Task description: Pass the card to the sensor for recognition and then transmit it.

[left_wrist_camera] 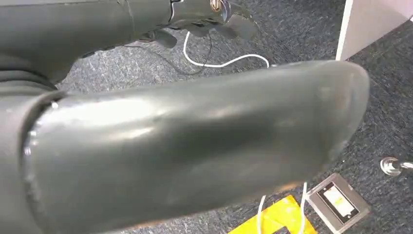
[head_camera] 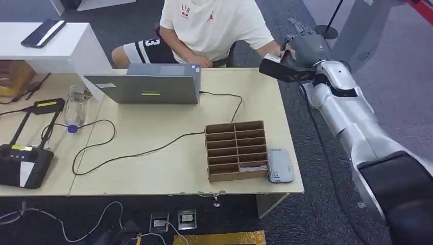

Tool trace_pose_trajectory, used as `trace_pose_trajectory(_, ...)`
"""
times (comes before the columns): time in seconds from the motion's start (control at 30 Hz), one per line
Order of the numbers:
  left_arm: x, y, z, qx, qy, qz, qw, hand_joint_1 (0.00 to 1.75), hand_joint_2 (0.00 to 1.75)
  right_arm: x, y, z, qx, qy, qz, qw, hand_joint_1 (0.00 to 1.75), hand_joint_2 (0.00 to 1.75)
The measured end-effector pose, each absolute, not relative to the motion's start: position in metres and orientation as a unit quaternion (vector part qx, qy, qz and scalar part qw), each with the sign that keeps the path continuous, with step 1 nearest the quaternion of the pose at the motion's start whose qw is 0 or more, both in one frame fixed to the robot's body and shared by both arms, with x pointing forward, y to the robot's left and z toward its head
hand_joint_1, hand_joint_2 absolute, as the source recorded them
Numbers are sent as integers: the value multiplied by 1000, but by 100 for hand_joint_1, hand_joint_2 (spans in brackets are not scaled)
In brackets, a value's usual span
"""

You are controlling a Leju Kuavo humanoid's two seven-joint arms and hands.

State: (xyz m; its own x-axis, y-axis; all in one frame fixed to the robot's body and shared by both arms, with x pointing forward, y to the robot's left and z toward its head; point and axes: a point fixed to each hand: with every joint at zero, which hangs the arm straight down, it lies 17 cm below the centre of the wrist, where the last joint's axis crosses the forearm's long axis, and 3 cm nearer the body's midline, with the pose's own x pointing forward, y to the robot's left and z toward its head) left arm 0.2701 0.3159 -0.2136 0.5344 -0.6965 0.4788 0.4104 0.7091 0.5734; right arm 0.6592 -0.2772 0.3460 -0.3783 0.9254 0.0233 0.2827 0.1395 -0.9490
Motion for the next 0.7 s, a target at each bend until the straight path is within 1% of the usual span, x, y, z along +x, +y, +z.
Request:
trace_pose_trajectory(0.37, 268, 317, -214, 202, -356, -324, 853, 0, 0, 656, -273, 345, -436, -692, 475, 324, 0, 175)
trace_pose_trajectory(0.47, 268, 319, -214, 207, -356, -318, 854, 0, 0, 654, -270, 349, -407, -716, 458, 336, 0, 175)
trace_pose_trajectory(0.53, 267, 322, -214, 211, -357, -310, 856, 0, 0, 653, -270, 348, -340, -749, 417, 388, 0, 175)
trace_pose_trajectory(0.6, 264, 323, -215, 211, -357, -306, 857, 0, 0, 650, -266, 340, -239, -775, 364, 459, 0, 175)
trace_pose_trajectory(0.7, 261, 328, -216, 211, -355, -301, 859, 0, 0, 641, -266, 319, -142, -771, 317, 534, 0, 175)
